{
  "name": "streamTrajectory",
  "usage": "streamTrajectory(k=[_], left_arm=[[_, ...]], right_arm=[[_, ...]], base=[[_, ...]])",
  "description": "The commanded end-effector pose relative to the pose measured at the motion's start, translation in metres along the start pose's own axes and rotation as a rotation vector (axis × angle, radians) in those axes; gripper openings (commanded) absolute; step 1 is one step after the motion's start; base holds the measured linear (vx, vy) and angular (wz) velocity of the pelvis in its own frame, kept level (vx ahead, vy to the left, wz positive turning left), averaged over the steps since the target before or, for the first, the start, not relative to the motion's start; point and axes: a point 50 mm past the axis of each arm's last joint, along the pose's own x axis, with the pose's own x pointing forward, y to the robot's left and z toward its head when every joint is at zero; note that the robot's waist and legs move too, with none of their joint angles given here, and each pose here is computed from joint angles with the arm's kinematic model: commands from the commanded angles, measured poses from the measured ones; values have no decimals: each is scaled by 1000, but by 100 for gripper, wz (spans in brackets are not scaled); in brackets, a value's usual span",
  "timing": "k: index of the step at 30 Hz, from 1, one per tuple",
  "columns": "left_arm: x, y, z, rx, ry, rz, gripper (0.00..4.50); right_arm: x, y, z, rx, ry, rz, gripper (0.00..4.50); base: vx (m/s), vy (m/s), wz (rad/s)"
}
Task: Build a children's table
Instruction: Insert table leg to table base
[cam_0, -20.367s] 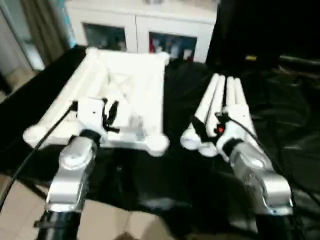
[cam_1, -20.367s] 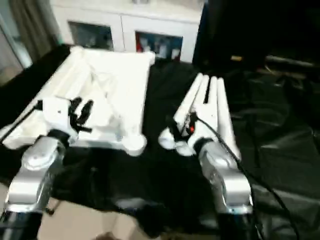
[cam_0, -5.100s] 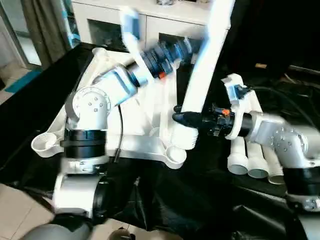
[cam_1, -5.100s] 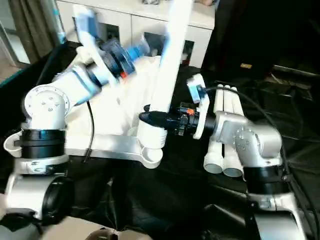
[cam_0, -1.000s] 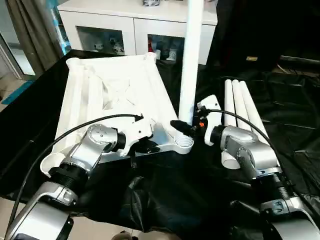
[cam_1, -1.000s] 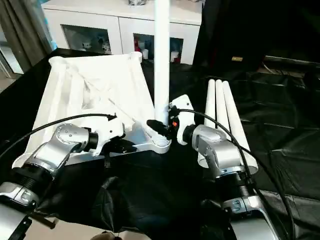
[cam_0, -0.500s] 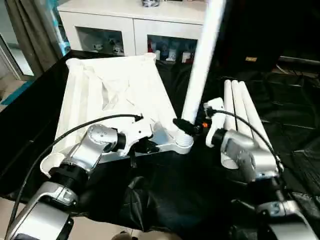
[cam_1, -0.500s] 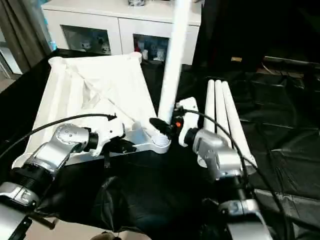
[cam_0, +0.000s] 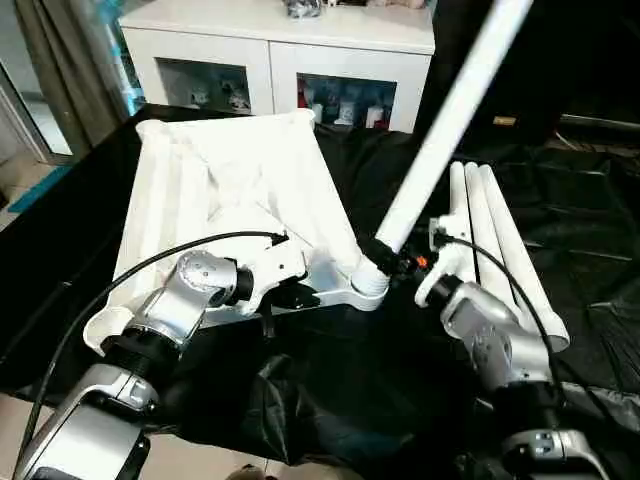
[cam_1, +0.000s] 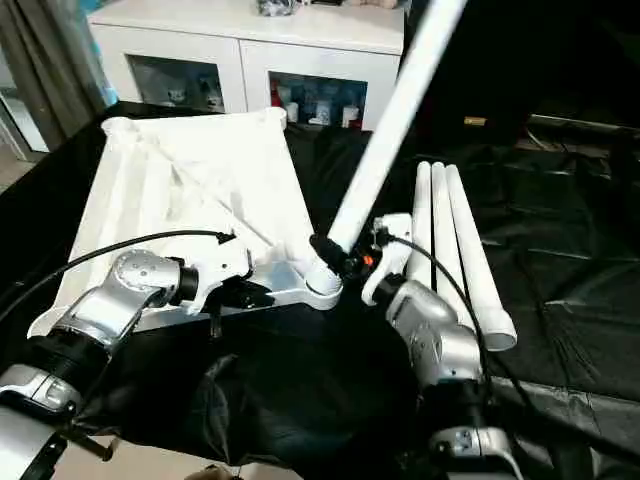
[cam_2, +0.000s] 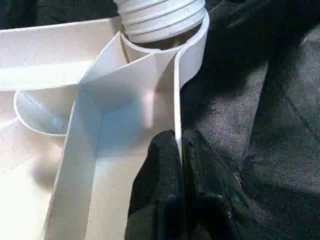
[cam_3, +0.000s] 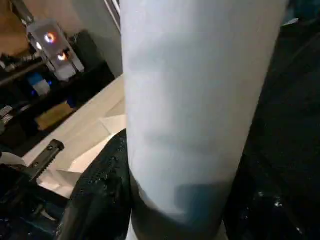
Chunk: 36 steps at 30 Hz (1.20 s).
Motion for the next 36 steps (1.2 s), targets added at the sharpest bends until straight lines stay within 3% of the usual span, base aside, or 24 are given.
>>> streamTrajectory(k=[1,11,19,23,30,33,36], left_arm=[[-4,6,5,32,15,28,0],[-5,10,3,31,15,52,0],[-5,11,2,34,19,64,0],[-5,11,2,35,21,66,0],[-5,11,1,39,24,55,0],[-5,10,0,41,23,41,0],[-5,9,0,45,27,30,0]], right_arm=[[-13,-9,-27,29,97,-60,190],[-18,-5,-30,-52,46,-70,190],[-16,0,-26,-228,43,-51,190],[-14,2,-25,-244,41,-38,190],[-10,4,-26,-255,102,1,190],[-5,8,-26,-228,150,70,190],[2,8,-26,-256,235,133,190]], base=[[0,0,0],[0,0,0],[0,0,0],[0,0,0],[0,0,0],[0,0,0],[0,0,0]])
